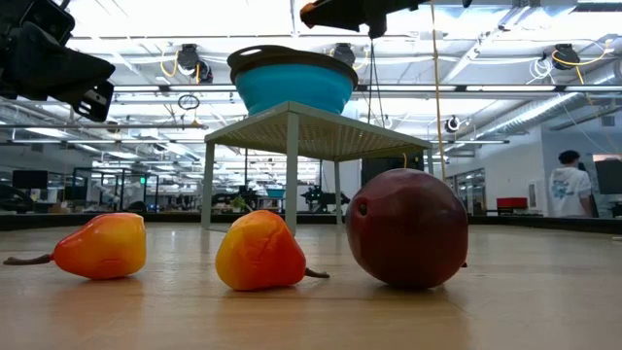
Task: Pick & Place Fruit
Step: Put the red yellow peach into the blue strainer bowl on the shelf
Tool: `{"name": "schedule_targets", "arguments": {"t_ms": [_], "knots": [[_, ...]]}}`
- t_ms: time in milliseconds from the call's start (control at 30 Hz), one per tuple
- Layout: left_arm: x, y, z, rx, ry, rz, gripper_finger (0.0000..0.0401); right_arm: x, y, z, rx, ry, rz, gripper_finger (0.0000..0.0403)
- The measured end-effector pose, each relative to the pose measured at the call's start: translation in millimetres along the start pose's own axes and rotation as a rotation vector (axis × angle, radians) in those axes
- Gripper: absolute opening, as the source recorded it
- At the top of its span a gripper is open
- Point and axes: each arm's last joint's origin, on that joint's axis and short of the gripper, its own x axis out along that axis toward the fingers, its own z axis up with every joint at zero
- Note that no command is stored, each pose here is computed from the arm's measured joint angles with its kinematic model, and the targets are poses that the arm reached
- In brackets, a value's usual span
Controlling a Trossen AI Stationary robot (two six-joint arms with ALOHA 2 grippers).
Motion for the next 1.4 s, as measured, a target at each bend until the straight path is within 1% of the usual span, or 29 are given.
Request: {"name": "schedule_targets", "arguments": {"t_ms": [167,267,400,633,933,1167,1400], "knots": [[0,0,0,0.003,0.000,0.000,0.0024,0,0,0,0.002,0.000,0.000,0.0095],[0,0,0,0.003,0.000,0.000,0.0024,0,0,0,0.034,0.000,-0.001,0.0096],[0,0,0,0.003,0.000,0.000,0.0024,1,-4,-4,0.142,0.012,-0.013,0.0096],[0,0,0,0.002,0.000,0.000,0.0024,3,-19,-12,0.335,0.033,-0.059,0.0095],[0,0,0,0.001,0.000,0.000,0.0024,3,-45,-6,0.443,0.100,-0.068,0.0095],[0,1,0,0.001,-0.004,0.025,0.0024,1,-57,-8,0.546,0.166,-0.068,0.0095],[0,1,0,0.001,-0.004,0.025,0.0024,0,-61,-12,0.706,0.139,0.048,0.0095]]}}
